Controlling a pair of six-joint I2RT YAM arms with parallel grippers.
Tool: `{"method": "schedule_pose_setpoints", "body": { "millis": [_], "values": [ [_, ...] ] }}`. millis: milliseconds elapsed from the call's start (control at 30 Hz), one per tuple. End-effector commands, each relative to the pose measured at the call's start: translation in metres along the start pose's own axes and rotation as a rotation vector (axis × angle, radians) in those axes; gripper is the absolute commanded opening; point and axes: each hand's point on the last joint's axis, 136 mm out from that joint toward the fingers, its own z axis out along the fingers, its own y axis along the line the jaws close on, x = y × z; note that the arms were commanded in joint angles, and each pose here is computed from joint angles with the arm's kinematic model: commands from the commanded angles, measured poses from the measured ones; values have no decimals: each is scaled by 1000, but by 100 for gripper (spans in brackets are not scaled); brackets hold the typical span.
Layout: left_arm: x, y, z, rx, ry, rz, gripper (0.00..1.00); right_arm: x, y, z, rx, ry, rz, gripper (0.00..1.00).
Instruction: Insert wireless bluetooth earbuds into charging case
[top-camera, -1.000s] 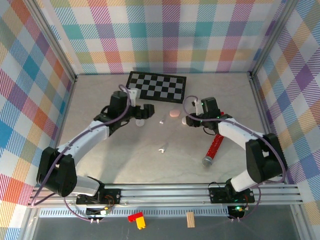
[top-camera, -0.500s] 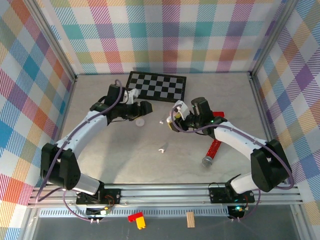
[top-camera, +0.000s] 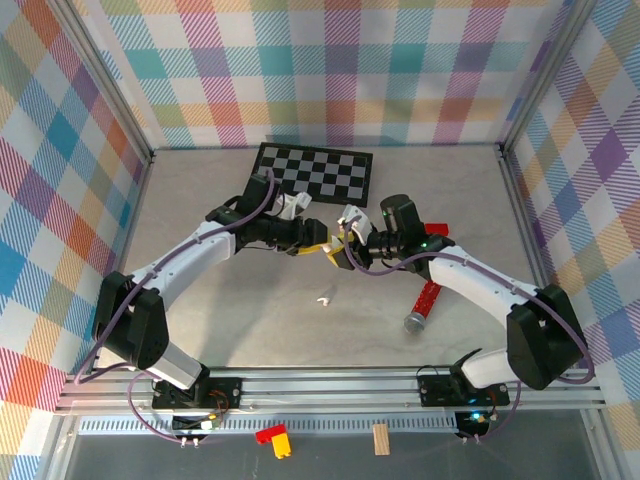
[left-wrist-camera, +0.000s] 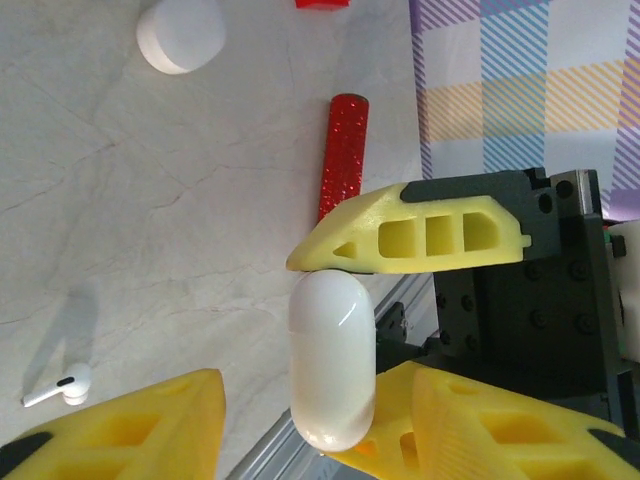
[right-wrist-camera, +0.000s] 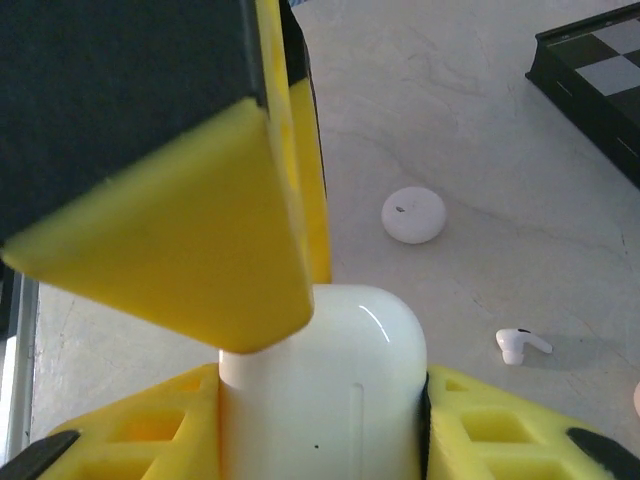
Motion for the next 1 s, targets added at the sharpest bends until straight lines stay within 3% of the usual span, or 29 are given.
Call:
{"method": "schedule_pose_setpoints", "body": {
  "millis": [0, 333, 400, 467, 533, 700, 800, 967],
  "values": [
    [0, -23, 2, 81, 17, 37, 48, -23, 10, -7, -33, -73, -67, 41],
    [5, -32, 6, 131, 42, 53, 30, -26, 9, -8, -27, -90, -60, 41],
    [7, -31, 5, 128, 47, 58, 30, -27, 11, -9, -31, -96, -58, 41],
    [9, -30, 6, 126, 51, 57, 38, -28, 11, -10, -35, -100, -57, 41],
    [9, -28, 7, 123, 56, 57, 39, -29, 12, -10, -37, -103, -56, 41],
    [8, -31, 6, 128, 51, 93, 21, -31, 14, -14, -36, -108, -61, 43],
    [4, -34, 3, 130, 23, 146, 19, -33, 17, -18, -33, -110, -62, 47],
    [-7, -53, -9, 192, -102, 331, 19, -39, 31, -34, -91, -149, -56, 68]
  ]
}}
